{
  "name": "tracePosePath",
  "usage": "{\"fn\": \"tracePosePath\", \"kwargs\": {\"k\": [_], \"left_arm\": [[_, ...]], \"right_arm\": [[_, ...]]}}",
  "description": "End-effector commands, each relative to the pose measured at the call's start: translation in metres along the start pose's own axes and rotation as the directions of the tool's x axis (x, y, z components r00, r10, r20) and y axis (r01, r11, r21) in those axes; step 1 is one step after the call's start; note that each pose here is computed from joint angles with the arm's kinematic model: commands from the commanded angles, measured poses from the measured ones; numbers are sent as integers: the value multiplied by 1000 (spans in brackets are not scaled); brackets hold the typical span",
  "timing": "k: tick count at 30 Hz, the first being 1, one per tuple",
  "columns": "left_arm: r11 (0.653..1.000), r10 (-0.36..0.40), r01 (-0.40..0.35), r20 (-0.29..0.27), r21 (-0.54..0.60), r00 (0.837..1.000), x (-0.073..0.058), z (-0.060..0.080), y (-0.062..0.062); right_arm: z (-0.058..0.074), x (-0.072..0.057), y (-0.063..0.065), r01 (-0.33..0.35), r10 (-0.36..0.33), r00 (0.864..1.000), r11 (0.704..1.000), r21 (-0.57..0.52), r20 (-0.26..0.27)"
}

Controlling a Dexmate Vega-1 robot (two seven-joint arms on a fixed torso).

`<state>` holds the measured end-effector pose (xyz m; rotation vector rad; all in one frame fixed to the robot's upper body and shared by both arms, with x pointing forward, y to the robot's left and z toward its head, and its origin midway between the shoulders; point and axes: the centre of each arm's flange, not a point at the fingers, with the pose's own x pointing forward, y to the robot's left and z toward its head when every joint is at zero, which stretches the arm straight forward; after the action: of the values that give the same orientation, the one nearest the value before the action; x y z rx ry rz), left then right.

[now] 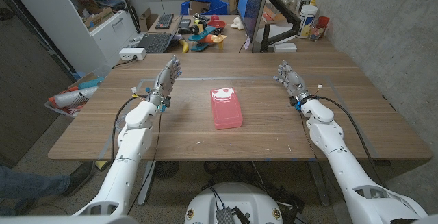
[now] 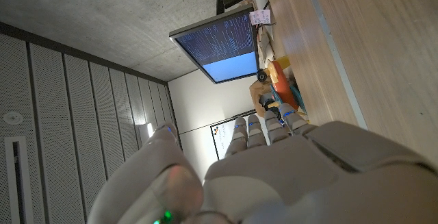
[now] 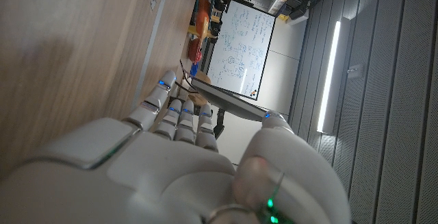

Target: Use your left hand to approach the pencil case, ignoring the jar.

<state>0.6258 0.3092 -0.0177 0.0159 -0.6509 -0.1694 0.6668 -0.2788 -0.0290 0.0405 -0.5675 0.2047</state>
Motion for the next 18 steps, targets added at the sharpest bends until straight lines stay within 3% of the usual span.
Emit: {"fn": "tracePosePath", "kwargs": {"k": [1,18], "left_arm": [[992,-1,0,10,130,1000,0,14,-2],[988,-16,13,19,155,1000,3,19,-6]], "right_arm": [[0,4,0,-1,1,1000,1000,5,3],[-2,4,-3,10,-10,1000,1000,10,2]]}}
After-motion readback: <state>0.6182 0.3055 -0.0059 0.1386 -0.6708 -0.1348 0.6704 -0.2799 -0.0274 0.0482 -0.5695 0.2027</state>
